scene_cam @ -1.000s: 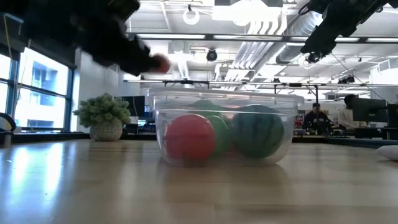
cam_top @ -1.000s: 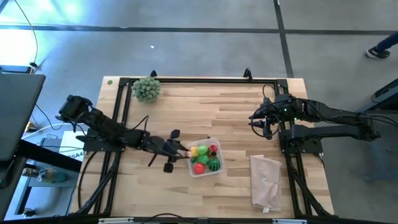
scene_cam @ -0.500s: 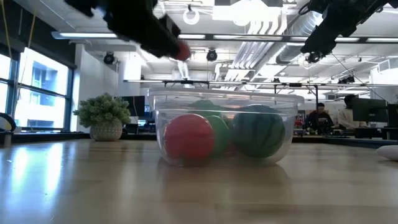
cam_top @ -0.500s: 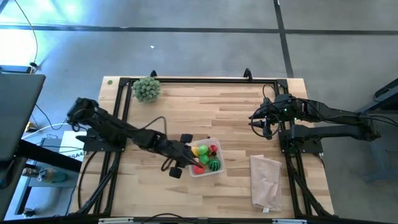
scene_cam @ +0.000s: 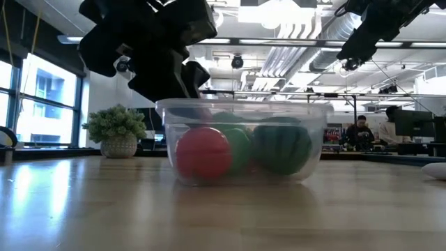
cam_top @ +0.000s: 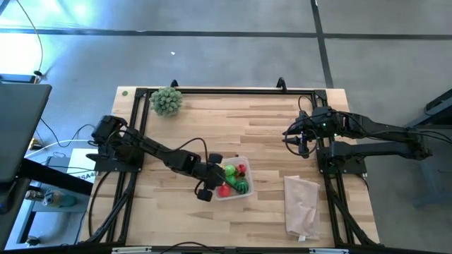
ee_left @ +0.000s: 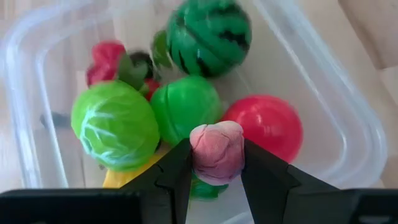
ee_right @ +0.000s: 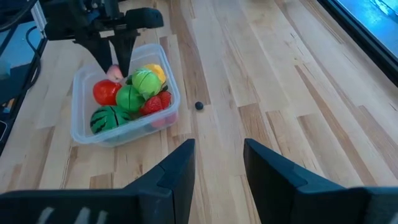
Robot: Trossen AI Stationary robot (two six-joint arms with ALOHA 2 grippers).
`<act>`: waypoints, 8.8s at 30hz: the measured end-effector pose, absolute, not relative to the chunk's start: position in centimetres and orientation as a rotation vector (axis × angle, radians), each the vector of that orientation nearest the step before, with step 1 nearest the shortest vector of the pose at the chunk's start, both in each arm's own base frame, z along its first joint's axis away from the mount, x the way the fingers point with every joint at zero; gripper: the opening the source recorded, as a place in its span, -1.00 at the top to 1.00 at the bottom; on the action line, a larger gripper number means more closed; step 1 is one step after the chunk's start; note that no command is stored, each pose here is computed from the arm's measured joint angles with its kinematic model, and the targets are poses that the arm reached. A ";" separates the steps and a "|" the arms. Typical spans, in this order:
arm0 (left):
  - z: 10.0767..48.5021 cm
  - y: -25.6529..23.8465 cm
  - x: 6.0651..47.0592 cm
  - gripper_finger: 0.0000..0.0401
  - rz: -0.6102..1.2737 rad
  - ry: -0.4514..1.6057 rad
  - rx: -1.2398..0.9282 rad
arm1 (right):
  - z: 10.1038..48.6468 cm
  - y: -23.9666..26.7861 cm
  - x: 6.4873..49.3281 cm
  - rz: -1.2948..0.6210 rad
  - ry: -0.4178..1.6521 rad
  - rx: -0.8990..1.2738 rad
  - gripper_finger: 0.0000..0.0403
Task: Pick and placing Produce into tupperware
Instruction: Put the pink peach into the transparent bin, then return to Home Position
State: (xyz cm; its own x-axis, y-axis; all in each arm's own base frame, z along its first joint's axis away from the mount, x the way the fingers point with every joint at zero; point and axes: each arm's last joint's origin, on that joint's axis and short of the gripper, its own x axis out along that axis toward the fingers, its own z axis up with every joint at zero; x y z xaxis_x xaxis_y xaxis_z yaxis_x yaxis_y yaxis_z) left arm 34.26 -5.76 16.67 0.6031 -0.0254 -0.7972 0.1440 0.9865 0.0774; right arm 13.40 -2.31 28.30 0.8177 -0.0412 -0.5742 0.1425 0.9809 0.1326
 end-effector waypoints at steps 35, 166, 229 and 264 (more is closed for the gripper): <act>17.0 -5.7 34.5 -0.09 -0.087 0.908 0.136 | 28.3 -2.3 13.4 -0.098 0.607 0.173 0.36; 18.8 1.9 9.2 1.00 0.156 -0.159 -0.035 | 28.3 -2.3 13.4 -0.098 0.606 0.173 0.36; 17.1 2.0 9.4 1.00 0.175 0.017 -0.087 | 36.0 -2.0 9.4 -0.215 -0.220 0.138 0.36; 17.1 2.0 9.4 1.00 0.175 0.017 -0.087 | 24.4 -1.5 7.7 -0.162 -0.326 0.138 0.36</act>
